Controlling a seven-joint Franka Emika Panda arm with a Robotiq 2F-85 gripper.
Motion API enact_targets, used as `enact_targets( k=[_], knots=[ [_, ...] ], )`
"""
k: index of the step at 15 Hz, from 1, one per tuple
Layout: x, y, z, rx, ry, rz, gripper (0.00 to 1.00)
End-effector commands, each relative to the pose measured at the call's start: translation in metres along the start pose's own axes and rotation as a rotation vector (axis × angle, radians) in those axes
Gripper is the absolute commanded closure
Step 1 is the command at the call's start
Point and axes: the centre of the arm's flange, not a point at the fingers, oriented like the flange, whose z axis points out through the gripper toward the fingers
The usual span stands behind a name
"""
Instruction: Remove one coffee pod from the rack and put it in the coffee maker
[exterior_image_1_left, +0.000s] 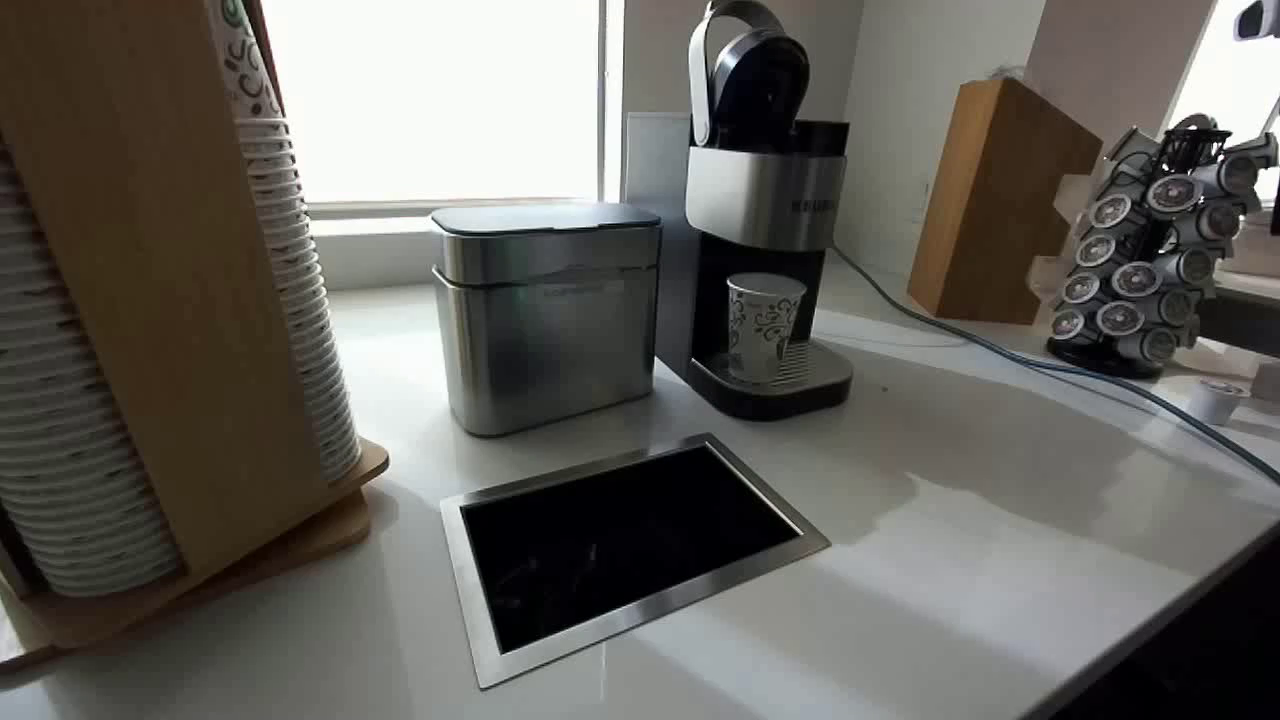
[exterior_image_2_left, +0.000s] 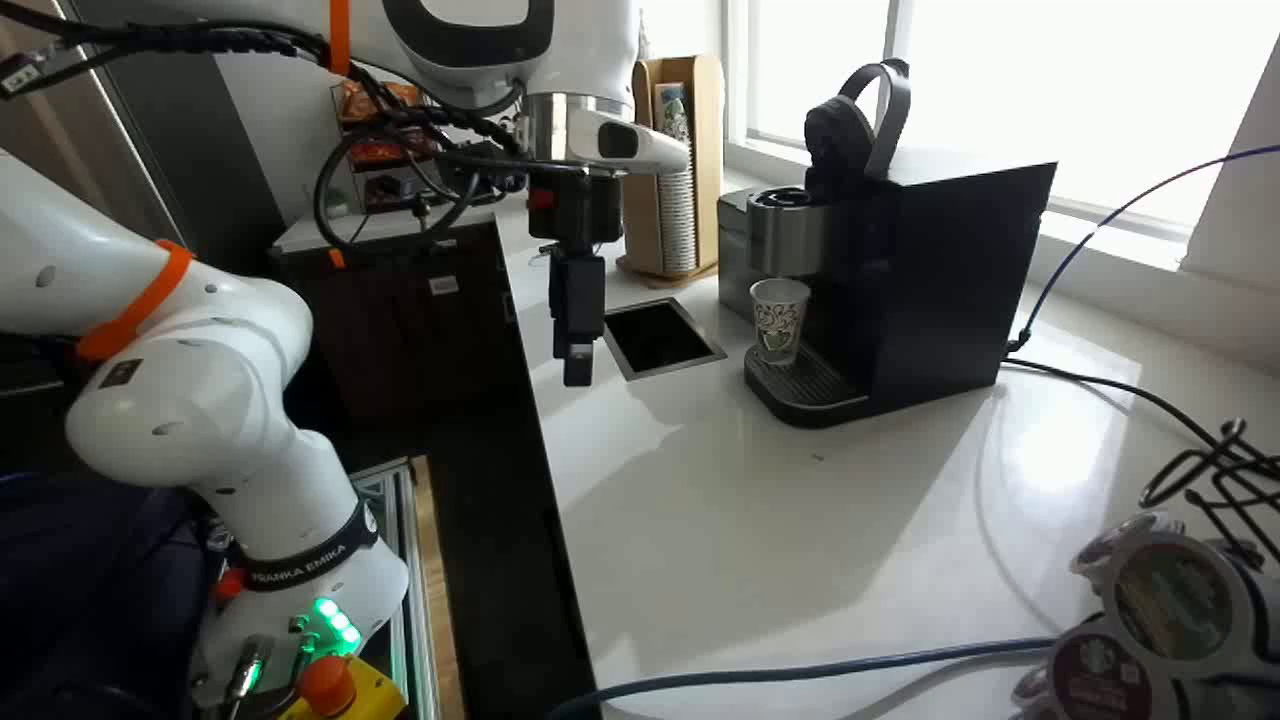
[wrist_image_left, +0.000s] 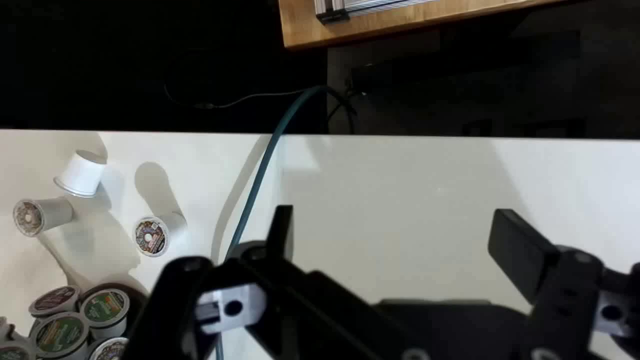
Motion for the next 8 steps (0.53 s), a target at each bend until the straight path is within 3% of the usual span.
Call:
enact_targets(
  k=[1,5,8],
  knots=[
    [0.000,0.000,0.000,0.000,0.000,0.000,0.00],
    [0.000,0.000,0.000,0.000,0.000,0.000,0.00],
    [0.010,0.024,0.010,0.026,0.091,0.155,0.00]
  ],
)
